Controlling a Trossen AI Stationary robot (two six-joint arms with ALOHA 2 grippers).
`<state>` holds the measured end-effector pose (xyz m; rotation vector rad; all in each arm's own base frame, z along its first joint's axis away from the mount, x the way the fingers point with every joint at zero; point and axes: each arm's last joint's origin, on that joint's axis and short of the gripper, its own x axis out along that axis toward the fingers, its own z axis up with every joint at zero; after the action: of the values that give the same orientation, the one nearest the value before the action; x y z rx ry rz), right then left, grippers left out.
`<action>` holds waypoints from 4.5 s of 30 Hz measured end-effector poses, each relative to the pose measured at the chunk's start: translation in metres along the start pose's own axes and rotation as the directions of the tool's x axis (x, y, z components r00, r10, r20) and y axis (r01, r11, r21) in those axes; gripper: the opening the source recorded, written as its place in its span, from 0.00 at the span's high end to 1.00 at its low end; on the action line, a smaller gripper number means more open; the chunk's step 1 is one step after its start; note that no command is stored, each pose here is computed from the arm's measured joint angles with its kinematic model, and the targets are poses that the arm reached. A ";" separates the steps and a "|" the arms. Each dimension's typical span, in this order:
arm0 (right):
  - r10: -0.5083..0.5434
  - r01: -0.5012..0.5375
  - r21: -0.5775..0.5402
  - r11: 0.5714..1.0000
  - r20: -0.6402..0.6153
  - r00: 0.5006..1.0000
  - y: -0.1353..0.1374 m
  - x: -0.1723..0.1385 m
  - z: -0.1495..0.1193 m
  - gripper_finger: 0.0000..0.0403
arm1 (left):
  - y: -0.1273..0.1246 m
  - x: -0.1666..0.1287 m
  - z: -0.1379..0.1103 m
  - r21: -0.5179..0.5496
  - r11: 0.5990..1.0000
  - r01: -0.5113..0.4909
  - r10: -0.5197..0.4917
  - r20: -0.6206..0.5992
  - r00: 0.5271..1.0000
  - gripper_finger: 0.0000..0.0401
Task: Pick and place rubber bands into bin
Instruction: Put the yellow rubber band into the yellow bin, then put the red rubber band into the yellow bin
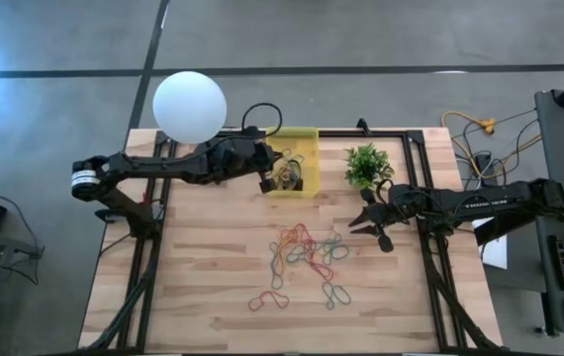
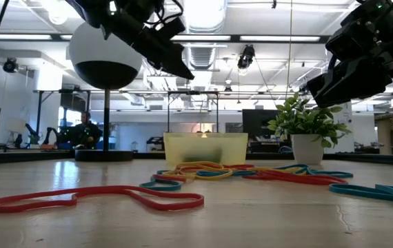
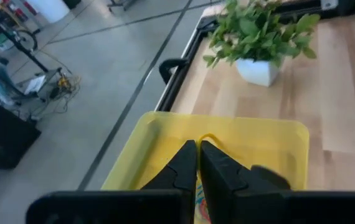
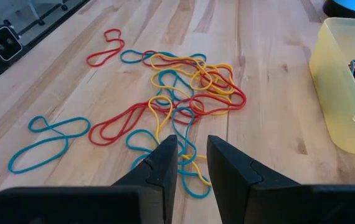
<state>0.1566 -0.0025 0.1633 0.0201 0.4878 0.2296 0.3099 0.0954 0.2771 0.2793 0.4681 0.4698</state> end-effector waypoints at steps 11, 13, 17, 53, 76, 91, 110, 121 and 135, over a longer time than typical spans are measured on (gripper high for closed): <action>0.000 0.000 0.010 1.000 0.003 1.000 0.000 0.000 0.000 0.81 | -0.006 0.002 -0.018 -0.026 1.000 0.011 -0.012 -0.038 0.999 0.83; 0.000 0.000 0.009 1.000 0.006 1.000 0.000 0.000 0.001 0.81 | -0.006 0.002 -0.020 -0.042 0.999 0.012 -0.014 -0.043 0.999 0.81; -0.001 0.001 0.005 1.000 0.022 1.000 0.000 0.000 0.002 0.81 | -0.007 0.002 -0.022 -0.066 0.997 0.031 -0.034 -0.049 0.998 0.77; 0.000 0.000 0.006 1.000 0.013 1.000 0.000 0.000 0.000 0.81 | -0.189 -0.075 -0.054 -0.243 0.711 0.660 -0.703 -0.213 0.678 0.74; 0.000 0.000 0.010 1.000 0.013 1.000 0.000 0.000 -0.001 0.81 | -0.259 -0.062 -0.086 -0.321 0.617 0.718 -0.786 -0.223 0.576 0.74; 0.000 0.000 0.014 1.000 0.013 1.000 0.000 0.000 -0.001 0.81 | -0.267 -0.059 -0.093 -0.337 0.620 0.708 -0.784 -0.222 0.580 0.74; 0.000 0.000 0.014 1.000 0.013 1.000 0.000 0.000 -0.001 0.81 | -0.271 -0.066 -0.097 -0.274 0.673 0.687 -0.739 -0.233 0.632 0.99; 0.000 0.000 0.014 1.000 0.012 1.000 0.000 0.000 -0.001 0.81 | -0.268 -0.067 -0.082 -0.164 0.708 0.686 -0.706 -0.185 0.684 1.00; 0.000 0.000 0.013 1.000 0.009 1.000 0.000 0.000 -0.002 0.81 | -0.239 -0.077 -0.035 0.063 0.824 0.563 -0.565 0.013 0.825 1.00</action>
<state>0.1561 -0.0025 0.1614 0.0335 0.4805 0.2262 0.3202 -0.1419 0.1887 0.1880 0.5089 -0.1323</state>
